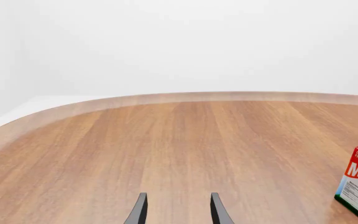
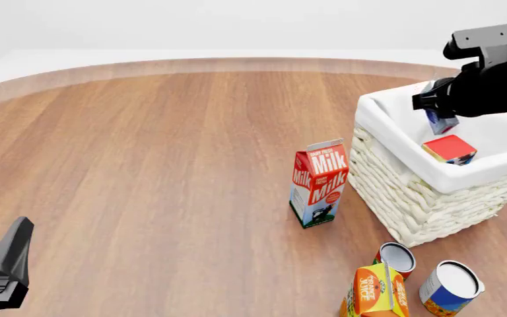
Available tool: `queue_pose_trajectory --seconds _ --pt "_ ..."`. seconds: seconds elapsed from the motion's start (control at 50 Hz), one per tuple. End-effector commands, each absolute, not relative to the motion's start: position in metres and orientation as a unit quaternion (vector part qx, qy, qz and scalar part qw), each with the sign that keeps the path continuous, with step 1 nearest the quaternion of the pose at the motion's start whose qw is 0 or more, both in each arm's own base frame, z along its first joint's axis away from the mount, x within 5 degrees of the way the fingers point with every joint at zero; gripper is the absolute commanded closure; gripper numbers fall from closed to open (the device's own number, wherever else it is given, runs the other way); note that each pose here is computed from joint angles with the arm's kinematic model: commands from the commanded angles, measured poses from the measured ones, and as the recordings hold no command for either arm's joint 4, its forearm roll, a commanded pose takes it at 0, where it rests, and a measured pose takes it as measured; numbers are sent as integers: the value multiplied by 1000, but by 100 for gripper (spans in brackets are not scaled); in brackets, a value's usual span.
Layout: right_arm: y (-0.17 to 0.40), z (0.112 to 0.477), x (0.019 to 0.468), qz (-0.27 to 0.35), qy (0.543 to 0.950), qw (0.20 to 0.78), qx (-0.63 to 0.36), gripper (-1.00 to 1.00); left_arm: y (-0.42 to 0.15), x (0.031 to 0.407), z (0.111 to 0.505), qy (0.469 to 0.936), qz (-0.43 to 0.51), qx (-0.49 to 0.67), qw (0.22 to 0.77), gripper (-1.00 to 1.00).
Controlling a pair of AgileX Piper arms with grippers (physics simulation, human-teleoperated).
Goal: Pick up the cream cheese box and the butter, and put them in the basket.
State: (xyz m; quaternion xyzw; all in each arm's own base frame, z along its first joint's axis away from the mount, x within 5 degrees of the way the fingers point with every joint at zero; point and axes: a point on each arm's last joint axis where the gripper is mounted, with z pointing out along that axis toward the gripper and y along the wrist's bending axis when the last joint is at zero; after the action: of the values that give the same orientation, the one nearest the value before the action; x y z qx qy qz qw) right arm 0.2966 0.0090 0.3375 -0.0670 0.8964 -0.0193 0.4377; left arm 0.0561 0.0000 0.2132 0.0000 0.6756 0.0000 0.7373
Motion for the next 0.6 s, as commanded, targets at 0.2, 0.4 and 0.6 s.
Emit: queue_pose_trajectory --seconds 0.2,0.4,0.6 --pt "9 327 302 -20 898 434 -69 100 0 56 213 676 0 0 737 -100" --pt "9 326 303 -21 898 433 -70 100 0 56 213 676 0 0 737 -100" --pt "9 324 302 -22 898 433 -71 100 0 56 213 676 0 0 737 -100"
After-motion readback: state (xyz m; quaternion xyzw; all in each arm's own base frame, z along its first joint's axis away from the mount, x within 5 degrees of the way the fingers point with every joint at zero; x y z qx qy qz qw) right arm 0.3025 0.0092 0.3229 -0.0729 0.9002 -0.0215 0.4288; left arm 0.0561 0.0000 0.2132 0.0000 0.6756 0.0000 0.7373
